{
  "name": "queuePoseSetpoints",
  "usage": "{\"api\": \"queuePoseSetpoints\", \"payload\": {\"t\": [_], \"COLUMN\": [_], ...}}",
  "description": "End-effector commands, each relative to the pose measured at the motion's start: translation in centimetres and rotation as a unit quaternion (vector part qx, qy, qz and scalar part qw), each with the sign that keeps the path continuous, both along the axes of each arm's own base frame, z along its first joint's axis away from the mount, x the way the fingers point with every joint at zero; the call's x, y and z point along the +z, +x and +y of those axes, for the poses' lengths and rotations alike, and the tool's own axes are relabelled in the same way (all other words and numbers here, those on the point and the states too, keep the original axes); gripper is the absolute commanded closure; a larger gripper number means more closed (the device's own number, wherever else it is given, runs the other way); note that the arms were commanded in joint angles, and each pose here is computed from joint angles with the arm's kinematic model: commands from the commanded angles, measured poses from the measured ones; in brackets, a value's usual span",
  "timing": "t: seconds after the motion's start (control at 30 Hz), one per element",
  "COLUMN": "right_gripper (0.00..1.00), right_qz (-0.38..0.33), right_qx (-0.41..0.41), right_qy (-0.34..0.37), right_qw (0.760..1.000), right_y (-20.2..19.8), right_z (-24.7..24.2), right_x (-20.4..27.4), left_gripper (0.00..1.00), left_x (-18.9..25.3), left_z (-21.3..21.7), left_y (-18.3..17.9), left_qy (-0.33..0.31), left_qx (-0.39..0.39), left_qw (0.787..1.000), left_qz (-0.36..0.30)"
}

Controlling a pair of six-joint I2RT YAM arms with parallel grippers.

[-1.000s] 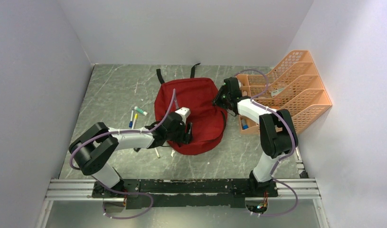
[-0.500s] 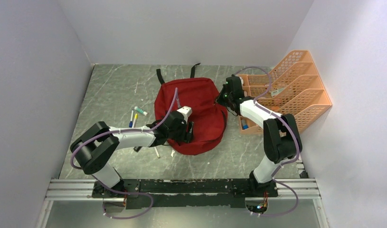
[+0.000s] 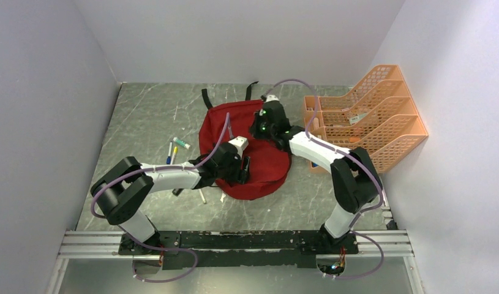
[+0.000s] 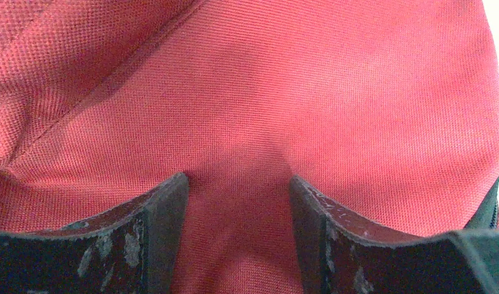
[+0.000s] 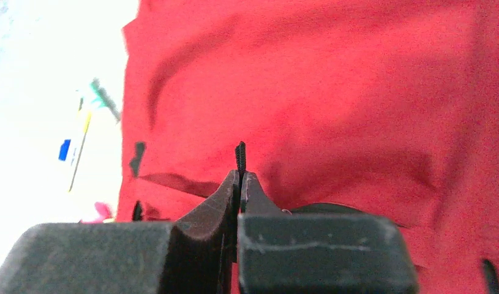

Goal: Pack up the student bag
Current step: Unzip the student bag at the center of the board.

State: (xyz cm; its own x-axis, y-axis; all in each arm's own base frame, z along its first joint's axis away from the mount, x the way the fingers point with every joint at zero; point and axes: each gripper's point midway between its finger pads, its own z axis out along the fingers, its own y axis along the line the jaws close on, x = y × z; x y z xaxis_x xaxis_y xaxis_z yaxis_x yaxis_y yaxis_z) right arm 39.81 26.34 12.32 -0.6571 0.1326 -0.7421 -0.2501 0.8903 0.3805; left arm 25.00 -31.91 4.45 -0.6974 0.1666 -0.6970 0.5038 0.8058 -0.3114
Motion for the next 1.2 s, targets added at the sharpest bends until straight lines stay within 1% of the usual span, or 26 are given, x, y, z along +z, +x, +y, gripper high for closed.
{"api": "queuePoseSetpoints", "payload": {"t": [0.0,0.17,0.4,0.5,0.57,0.63,0.7,0.73,0.8,0.9,0.97,1.0,1.07,1.1,1.17], "right_gripper": [1.00,1.00,1.00,1.00,1.00,1.00,1.00,1.00,1.00,1.00,1.00,1.00,1.00,1.00,1.00], "right_qz": [-0.028,-0.019,0.006,0.016,0.021,0.025,0.032,0.031,0.030,0.030,0.031,0.032,0.034,0.035,0.027], "right_qx": [0.062,0.109,0.143,0.154,0.163,0.166,0.167,0.167,0.169,0.180,0.187,0.190,0.197,0.199,0.202], "right_qy": [0.035,0.061,0.096,0.105,0.113,0.113,0.108,0.106,0.100,0.096,0.095,0.096,0.093,0.091,0.085], "right_qw": [0.997,0.992,0.985,0.982,0.980,0.979,0.979,0.980,0.980,0.979,0.977,0.977,0.975,0.975,0.975], "right_y": [-0.8,-2.5,-3.0,-3.2,-3.4,-3.4,-3.4,-3.3,-3.3,-3.5,-3.8,-3.8,-4.1,-4.2,-4.2], "right_z": [5.2,9.1,12.7,13.9,14.5,15.0,15.4,15.5,15.9,16.7,17.3,17.6,18.1,18.2,18.2], "right_x": [2.0,1.8,1.0,0.3,0.1,-0.4,-1.1,-1.2,-1.4,-1.5,-1.7,-1.8,-2.0,-2.1,-2.0], "left_gripper": [0.34,0.35,0.35,0.36,0.37,0.37,0.37,0.38,0.40,0.42,0.40,0.36,0.19,0.14,0.07], "left_x": [0.9,1.2,2.6,4.9,6.6,8.0,9.1,10.1,10.8,11.1,11.2,11.3,11.6,11.6,11.7], "left_z": [-0.3,-0.1,0.8,1.4,2.3,3.7,5.7,6.8,9.1,12.5,14.1,14.6,15.3,15.4,15.5], "left_y": [0.1,0.0,-0.9,-1.3,-1.3,-1.2,-0.7,-0.6,-0.3,-0.2,-0.2,-0.2,0.0,0.0,0.2], "left_qy": [-0.017,-0.022,-0.063,-0.102,-0.118,-0.121,-0.117,-0.124,-0.121,-0.101,-0.083,-0.073,-0.058,-0.050,-0.036], "left_qx": [0.005,0.010,0.019,0.024,0.038,0.064,0.109,0.130,0.186,0.264,0.293,0.302,0.315,0.319,0.322], "left_qw": [1.000,0.999,0.997,0.992,0.989,0.985,0.980,0.975,0.965,0.949,0.941,0.939,0.936,0.935,0.935], "left_qz": [-0.016,-0.021,-0.036,-0.064,-0.085,-0.101,-0.120,-0.132,-0.141,-0.144,-0.146,-0.148,-0.149,-0.148,-0.145]}}
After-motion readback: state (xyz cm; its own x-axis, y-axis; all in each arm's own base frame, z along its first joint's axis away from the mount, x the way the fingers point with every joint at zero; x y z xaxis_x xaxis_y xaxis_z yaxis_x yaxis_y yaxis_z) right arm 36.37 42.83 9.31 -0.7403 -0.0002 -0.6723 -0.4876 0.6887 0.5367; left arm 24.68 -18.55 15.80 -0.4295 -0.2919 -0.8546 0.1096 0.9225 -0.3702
